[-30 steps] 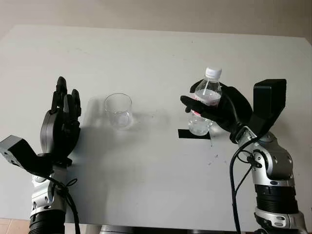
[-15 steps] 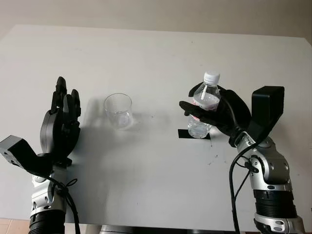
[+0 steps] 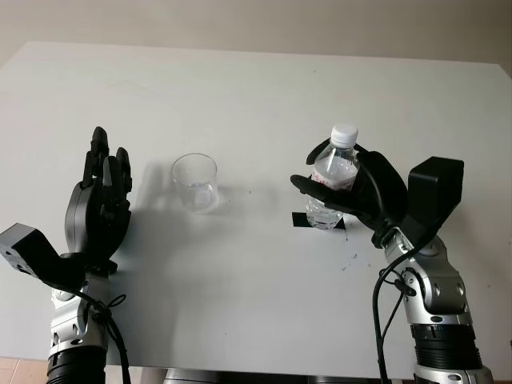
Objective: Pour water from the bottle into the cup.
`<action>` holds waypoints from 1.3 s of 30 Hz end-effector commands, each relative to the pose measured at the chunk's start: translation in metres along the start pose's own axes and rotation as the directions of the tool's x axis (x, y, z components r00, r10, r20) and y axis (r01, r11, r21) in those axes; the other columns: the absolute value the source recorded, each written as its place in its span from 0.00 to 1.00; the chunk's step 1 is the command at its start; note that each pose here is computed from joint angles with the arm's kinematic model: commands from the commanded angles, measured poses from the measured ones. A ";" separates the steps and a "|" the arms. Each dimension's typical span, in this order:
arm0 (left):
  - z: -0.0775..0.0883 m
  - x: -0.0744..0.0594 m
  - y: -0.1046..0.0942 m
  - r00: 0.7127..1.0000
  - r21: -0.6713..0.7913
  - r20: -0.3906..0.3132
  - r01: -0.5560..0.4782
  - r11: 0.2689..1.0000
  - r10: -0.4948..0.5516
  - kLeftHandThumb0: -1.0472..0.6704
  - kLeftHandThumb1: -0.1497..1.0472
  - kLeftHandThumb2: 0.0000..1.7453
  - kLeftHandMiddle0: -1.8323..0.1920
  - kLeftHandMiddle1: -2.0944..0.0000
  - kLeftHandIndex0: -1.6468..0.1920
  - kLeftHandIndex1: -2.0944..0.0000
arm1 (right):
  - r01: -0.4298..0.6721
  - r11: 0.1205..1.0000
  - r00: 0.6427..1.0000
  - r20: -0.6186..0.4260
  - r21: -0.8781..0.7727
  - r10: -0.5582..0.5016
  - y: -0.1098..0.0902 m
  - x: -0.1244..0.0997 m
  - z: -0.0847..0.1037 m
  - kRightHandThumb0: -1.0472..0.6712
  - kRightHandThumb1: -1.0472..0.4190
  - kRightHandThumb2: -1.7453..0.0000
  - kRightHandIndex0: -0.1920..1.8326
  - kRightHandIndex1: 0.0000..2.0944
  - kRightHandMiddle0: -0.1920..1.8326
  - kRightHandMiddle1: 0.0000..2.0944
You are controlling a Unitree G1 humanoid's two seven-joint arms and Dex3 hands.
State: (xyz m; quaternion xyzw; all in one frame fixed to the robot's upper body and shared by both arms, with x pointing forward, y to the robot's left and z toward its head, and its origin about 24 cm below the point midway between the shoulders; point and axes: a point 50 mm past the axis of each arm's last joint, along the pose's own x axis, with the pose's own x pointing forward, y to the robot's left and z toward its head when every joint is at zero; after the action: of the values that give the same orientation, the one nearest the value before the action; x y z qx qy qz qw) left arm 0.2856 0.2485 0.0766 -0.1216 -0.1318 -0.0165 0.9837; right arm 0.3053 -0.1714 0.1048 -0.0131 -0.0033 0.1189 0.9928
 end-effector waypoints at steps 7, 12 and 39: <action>0.003 -0.003 0.003 1.000 0.018 0.004 0.002 1.000 -0.003 0.18 1.00 0.31 1.00 1.00 1.00 1.00 | 0.039 0.998 0.999 -0.013 0.050 -0.039 0.004 -0.011 -0.015 0.41 0.03 0.97 0.01 1.00 0.02 1.00; 0.004 -0.001 0.003 1.000 0.011 0.004 0.003 1.000 -0.003 0.18 1.00 0.30 1.00 1.00 1.00 1.00 | -0.001 0.997 1.000 -0.017 0.081 0.002 0.004 -0.016 -0.022 0.38 0.05 0.97 0.00 0.86 0.00 0.84; 0.002 -0.002 0.001 1.000 0.007 0.001 -0.009 1.000 0.009 0.19 1.00 0.30 1.00 0.98 1.00 1.00 | 0.023 0.984 0.997 0.072 -0.178 -0.011 -0.016 -0.020 -0.030 0.06 0.10 0.97 0.00 0.00 0.00 0.00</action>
State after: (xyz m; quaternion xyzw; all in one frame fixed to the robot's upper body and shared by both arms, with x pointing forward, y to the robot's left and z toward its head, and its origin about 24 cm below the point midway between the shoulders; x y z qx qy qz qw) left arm 0.2853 0.2498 0.0756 -0.1218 -0.1276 -0.0127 0.9842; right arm 0.2882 -0.1899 0.0712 -0.0954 -0.0361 0.1204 0.9875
